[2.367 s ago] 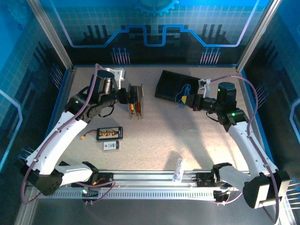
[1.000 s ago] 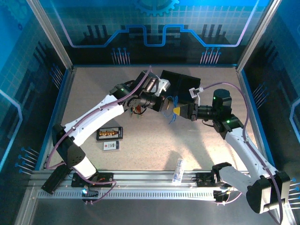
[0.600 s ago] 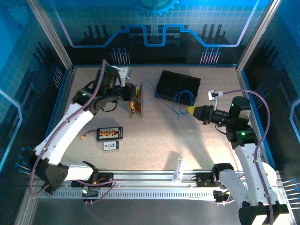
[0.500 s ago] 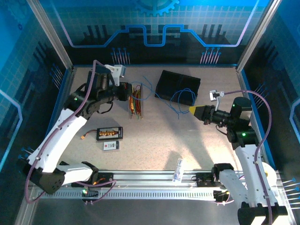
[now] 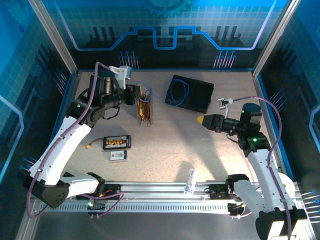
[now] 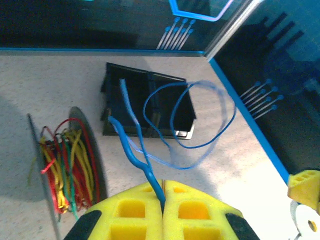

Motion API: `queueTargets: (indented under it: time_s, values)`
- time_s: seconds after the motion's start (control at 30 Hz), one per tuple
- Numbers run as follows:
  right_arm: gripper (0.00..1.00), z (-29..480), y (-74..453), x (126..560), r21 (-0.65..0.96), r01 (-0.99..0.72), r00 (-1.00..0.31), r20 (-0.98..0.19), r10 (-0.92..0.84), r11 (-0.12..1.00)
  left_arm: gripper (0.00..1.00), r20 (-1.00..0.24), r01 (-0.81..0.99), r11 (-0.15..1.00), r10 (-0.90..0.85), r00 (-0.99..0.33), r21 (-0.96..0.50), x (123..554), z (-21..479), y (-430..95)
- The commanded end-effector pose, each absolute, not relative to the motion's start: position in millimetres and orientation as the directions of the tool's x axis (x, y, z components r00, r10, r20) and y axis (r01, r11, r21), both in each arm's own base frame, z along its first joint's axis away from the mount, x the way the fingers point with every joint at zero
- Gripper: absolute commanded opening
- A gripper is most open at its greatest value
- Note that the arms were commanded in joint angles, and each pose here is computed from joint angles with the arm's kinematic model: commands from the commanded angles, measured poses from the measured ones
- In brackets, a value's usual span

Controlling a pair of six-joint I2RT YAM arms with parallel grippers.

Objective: Wrap the cables

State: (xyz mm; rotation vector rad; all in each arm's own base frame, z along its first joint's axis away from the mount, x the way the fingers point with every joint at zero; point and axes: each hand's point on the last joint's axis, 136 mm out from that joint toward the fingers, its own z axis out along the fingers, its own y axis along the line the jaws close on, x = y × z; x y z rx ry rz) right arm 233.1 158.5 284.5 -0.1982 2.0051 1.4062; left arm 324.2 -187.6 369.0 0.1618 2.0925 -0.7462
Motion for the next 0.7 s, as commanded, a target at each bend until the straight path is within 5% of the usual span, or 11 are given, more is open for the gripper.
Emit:
queueTargets:
  time_s: [0.0,0.67]
  values:
    - [0.49,285,158,233,0.757,-0.487,-0.749,-0.619,0.237,0.436,0.0,-0.778,0.446,0.736,-0.173,-0.604,-0.509,319,382,-204]
    - [0.48,323,154,248,0.651,-0.546,-0.659,-0.722,0.209,0.528,0.0,-0.749,0.558,0.625,-0.066,-0.659,-0.546,291,389,-232]
